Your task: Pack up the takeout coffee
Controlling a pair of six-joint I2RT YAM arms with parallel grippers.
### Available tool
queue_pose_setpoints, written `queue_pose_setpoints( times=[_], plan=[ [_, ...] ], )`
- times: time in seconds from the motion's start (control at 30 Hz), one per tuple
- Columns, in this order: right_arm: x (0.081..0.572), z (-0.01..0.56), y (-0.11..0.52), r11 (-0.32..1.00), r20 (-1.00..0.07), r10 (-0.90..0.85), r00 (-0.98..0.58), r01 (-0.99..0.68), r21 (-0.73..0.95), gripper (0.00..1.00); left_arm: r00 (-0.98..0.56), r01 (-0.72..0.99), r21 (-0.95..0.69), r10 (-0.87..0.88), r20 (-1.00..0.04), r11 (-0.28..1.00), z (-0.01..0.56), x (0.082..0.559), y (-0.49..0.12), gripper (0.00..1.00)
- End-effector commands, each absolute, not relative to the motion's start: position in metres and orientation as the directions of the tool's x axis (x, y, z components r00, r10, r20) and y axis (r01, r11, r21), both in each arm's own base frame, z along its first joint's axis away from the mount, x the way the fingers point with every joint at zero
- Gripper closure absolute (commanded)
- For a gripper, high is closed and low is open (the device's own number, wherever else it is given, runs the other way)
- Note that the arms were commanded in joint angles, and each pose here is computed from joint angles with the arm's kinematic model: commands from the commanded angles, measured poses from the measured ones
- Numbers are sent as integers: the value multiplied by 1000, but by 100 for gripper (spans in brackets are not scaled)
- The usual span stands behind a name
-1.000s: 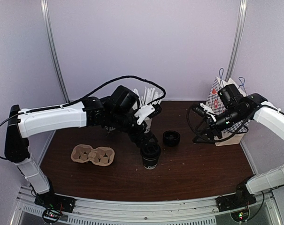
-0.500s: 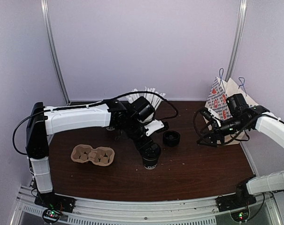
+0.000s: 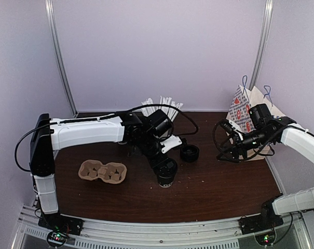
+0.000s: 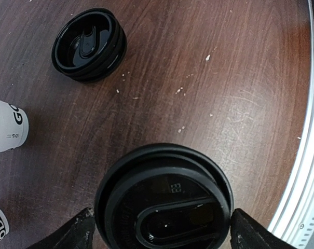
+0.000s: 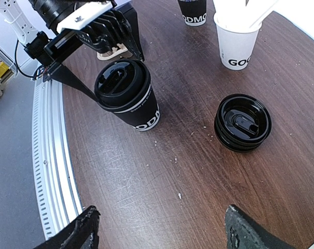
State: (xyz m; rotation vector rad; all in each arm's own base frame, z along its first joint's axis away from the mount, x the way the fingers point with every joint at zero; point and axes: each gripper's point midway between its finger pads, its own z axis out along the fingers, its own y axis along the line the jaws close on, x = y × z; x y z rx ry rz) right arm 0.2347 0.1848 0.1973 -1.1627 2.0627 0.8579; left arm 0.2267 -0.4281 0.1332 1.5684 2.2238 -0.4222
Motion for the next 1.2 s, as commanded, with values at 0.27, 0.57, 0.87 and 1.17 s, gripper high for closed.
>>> queue_pose_setpoints(
  times=[0.27, 0.57, 0.87, 1.17],
  plan=[
    [235, 196, 185, 397, -768, -487, -416, -889, 230, 18, -287, 926, 90, 835, -469, 368, 138, 244, -427, 15],
    [235, 194, 184, 398, -765, -490, -419, -888, 232, 18, -312, 898, 109, 791, -526, 427, 180, 259, -392, 17],
    [236, 193, 183, 400, -761, -494, -419, -887, 229, 18, -405, 848, 78, 736, -542, 524, 189, 286, -331, 19],
    [236, 189, 183, 401, -755, -501, -424, -886, 232, 18, -303, 924, -31, 678, -669, 382, 209, 242, -378, 9]
  ],
)
